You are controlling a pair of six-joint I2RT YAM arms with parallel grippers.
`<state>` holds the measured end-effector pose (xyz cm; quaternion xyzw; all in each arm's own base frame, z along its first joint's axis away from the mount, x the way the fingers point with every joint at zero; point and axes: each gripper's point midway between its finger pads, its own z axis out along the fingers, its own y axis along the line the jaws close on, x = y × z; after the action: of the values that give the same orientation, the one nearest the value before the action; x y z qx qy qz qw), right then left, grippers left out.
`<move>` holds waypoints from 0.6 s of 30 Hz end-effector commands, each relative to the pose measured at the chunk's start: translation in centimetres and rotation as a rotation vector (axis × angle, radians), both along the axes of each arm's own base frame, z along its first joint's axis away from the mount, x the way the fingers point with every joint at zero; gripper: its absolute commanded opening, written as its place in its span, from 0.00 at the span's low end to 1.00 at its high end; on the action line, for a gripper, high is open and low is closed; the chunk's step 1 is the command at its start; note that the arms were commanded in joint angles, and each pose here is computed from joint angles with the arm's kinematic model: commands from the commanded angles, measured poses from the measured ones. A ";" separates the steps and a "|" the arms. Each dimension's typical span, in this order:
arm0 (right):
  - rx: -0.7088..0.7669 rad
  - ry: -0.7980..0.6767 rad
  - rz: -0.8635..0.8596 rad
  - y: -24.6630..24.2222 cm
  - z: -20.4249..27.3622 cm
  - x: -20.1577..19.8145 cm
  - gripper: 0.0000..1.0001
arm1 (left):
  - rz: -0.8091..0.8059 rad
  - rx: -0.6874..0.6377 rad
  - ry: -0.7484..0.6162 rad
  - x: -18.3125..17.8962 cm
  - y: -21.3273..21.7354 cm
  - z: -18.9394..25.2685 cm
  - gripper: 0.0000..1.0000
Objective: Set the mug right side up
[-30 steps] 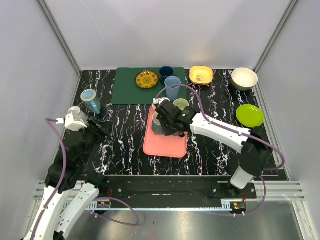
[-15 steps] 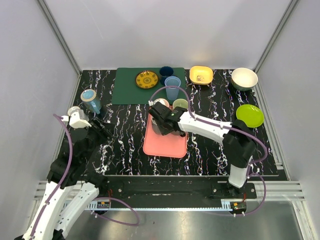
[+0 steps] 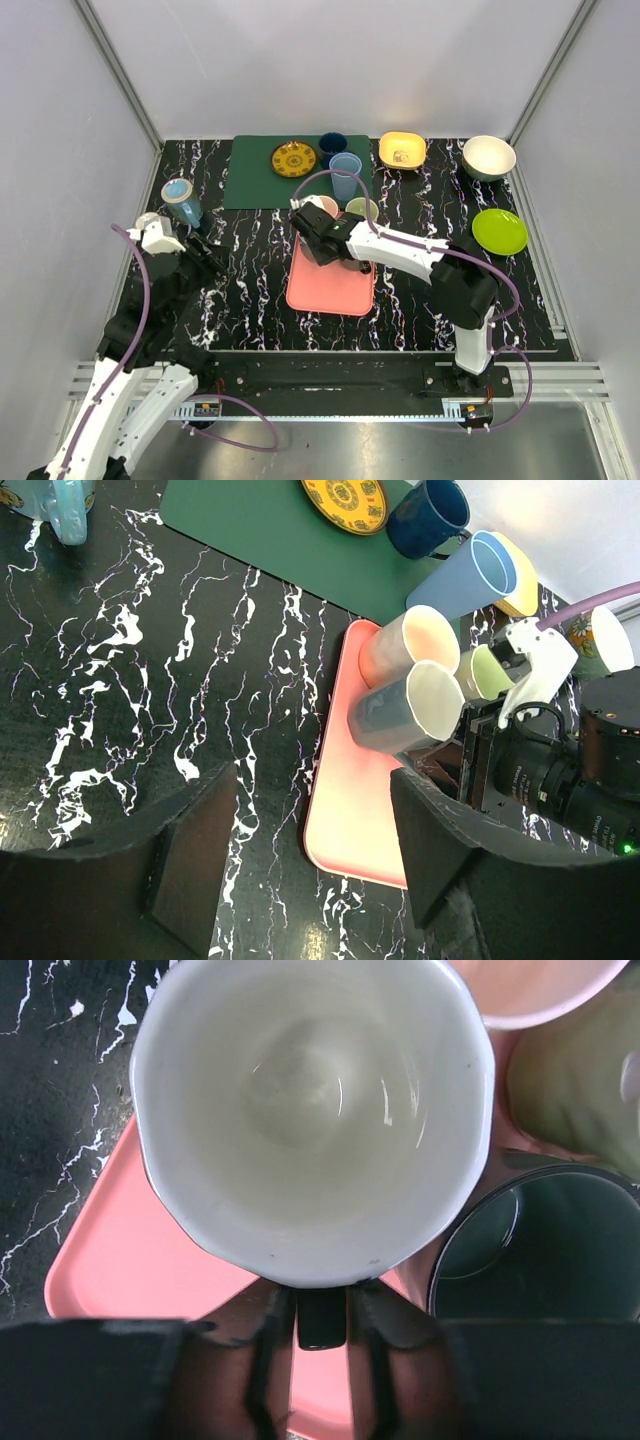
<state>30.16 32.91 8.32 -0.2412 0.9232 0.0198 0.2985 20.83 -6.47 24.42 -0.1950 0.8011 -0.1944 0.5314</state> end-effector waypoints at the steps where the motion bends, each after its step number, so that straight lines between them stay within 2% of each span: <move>1: 0.108 -0.106 -0.016 1.4 3.8 1.9 0.43 | 0.026 0.023 -0.027 0.8 0.4 0.4 0.66; 3: 0.119 -0.099 -0.017 1.0 3.9 1.4 0.61 | 0.035 0.035 -0.022 1.0 0.6 0.3 0.66; 7: 0.207 -0.129 -0.013 0.7 7.5 0.5 0.74 | 0.055 0.057 0.002 1.6 0.8 -0.2 0.67; 11: 0.347 -0.150 0.018 0.8 12.9 -1.2 0.80 | 0.096 0.124 0.034 3.2 1.4 -0.4 0.68; 13: 0.444 -0.196 0.034 0.4 17.0 -2.1 0.81 | 0.130 0.190 0.093 4.7 2.0 -1.3 0.68; 15: 0.502 -0.217 0.043 -0.2 18.9 -3.0 0.81 | 0.186 0.218 0.146 6.8 3.4 -1.6 0.68; 16: 0.562 -0.260 0.050 -0.8 21.3 -3.5 0.81 | 0.176 0.204 0.160 7.5 3.4 -1.8 0.68; 18: 0.584 -0.272 0.050 -1.6 21.5 -4.2 0.81 | 0.240 0.196 0.182 9.9 5.7 -2.4 0.67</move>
<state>27.54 32.29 25.53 -0.1877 0.8565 0.1991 0.4377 26.47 -3.97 20.21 -0.2210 0.8564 -0.0558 0.4634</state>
